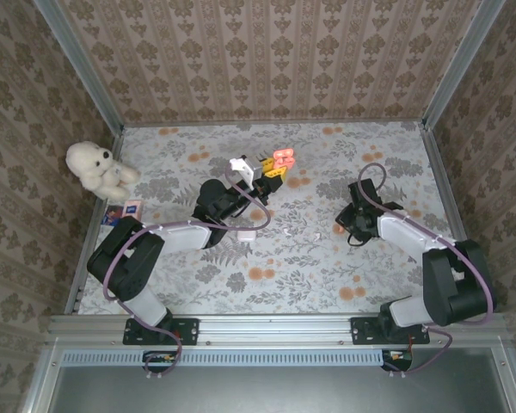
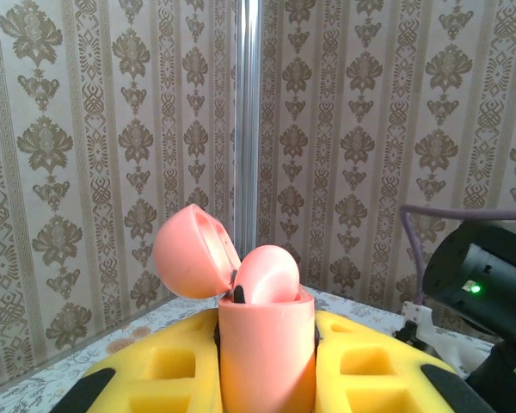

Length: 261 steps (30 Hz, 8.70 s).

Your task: Insert wireless bluetooth earbuds into charging case

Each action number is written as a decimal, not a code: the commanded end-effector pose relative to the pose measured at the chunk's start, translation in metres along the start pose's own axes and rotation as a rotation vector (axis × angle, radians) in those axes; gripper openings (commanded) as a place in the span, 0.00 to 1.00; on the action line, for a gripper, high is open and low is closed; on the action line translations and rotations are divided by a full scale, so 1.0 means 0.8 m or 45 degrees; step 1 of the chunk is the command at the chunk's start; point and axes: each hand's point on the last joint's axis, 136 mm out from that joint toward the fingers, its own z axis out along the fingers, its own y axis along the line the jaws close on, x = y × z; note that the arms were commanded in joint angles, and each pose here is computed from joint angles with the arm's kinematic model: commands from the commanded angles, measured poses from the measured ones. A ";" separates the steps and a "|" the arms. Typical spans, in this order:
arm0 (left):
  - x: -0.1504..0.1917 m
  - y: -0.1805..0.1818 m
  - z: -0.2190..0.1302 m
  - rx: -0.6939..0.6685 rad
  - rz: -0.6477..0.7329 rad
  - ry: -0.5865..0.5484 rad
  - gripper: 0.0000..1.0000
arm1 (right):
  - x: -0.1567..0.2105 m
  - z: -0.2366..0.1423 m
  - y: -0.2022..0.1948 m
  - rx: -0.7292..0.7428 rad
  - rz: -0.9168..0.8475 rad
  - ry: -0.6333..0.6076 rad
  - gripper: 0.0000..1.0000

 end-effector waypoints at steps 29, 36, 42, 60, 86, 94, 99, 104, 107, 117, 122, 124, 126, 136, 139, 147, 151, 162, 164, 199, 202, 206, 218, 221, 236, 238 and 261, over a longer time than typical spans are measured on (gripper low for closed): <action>-0.019 -0.004 0.003 0.011 0.006 -0.071 0.00 | 0.023 0.030 -0.014 0.309 -0.203 0.103 0.34; -0.020 -0.004 0.002 0.012 0.009 -0.073 0.00 | 0.020 0.032 -0.013 0.319 -0.193 0.102 0.31; -0.020 -0.003 0.002 0.009 0.010 -0.073 0.00 | 0.015 0.034 -0.010 0.325 -0.184 0.101 0.33; -0.021 -0.001 -0.002 0.007 0.006 -0.073 0.00 | -0.003 0.006 0.088 -0.241 -0.099 -0.012 0.23; -0.014 -0.002 0.002 0.013 -0.022 -0.059 0.00 | 0.006 0.112 0.167 -0.529 0.303 0.078 0.26; -0.013 -0.004 0.001 0.015 -0.022 -0.055 0.00 | 0.026 0.131 0.124 -0.384 0.427 0.111 0.33; -0.015 -0.005 0.002 0.017 -0.019 -0.060 0.00 | 0.031 0.129 0.108 -0.335 0.447 0.106 0.35; -0.015 -0.005 0.001 0.017 -0.017 -0.058 0.00 | 0.034 0.116 0.099 -0.319 0.434 0.104 0.37; -0.014 -0.005 0.001 0.018 -0.016 -0.055 0.00 | 0.032 0.102 0.100 -0.339 0.411 0.095 0.38; -0.013 -0.004 0.001 0.015 -0.015 -0.053 0.00 | -0.022 0.037 0.167 -0.363 -0.077 -0.015 0.44; -0.014 -0.004 0.001 0.015 -0.018 -0.056 0.00 | -0.039 0.050 0.196 -0.325 -0.222 -0.003 0.46; -0.015 -0.004 0.001 0.017 -0.017 -0.057 0.00 | -0.044 0.058 0.206 -0.321 -0.241 0.002 0.46; -0.014 -0.004 0.001 0.016 -0.018 -0.055 0.00 | -0.046 0.068 0.214 -0.320 -0.250 0.018 0.47; -0.017 -0.004 -0.001 0.012 -0.017 -0.059 0.00 | -0.041 0.106 0.226 -0.298 -0.245 0.097 0.46; -0.017 -0.005 -0.002 0.011 -0.016 -0.059 0.00 | -0.036 0.110 0.221 -0.288 -0.235 0.118 0.46; -0.017 -0.004 -0.002 0.007 -0.016 -0.061 0.00 | -0.017 0.101 0.199 -0.265 -0.216 0.171 0.44; -0.017 -0.004 -0.001 0.010 -0.018 -0.064 0.00 | -0.005 0.094 0.189 -0.256 -0.212 0.192 0.44; -0.014 -0.004 0.000 0.009 -0.022 -0.058 0.00 | 0.049 0.058 0.179 -0.331 -0.147 0.259 0.42; -0.013 -0.004 0.000 0.008 -0.022 -0.056 0.00 | 0.051 0.039 0.183 -0.353 -0.172 0.217 0.42; -0.033 -0.007 0.001 0.014 0.002 -0.095 0.00 | 0.074 0.044 0.169 -0.246 -1.366 0.314 0.36; -0.033 -0.006 0.001 0.014 0.001 -0.095 0.00 | 0.078 0.050 0.167 -0.239 -1.371 0.331 0.36; -0.034 -0.006 0.002 0.013 -0.001 -0.099 0.00 | 0.083 0.059 0.163 -0.221 -1.376 0.355 0.36; -0.035 -0.005 0.002 0.010 -0.004 -0.100 0.00 | 0.087 0.073 0.147 -0.153 -1.359 0.387 0.36; -0.036 -0.005 0.002 0.009 -0.002 -0.102 0.00 | 0.088 0.075 0.141 -0.116 -1.358 0.394 0.34; -0.032 -0.005 0.002 0.011 -0.009 -0.097 0.00 | 0.073 0.078 0.099 0.121 -1.078 0.306 0.10; -0.033 -0.005 0.002 0.010 -0.008 -0.100 0.00 | 0.069 0.078 0.093 0.158 -1.005 0.278 0.10; -0.033 -0.007 0.003 0.016 -0.015 -0.100 0.00 | 0.009 0.054 0.039 0.298 -0.300 -0.049 0.25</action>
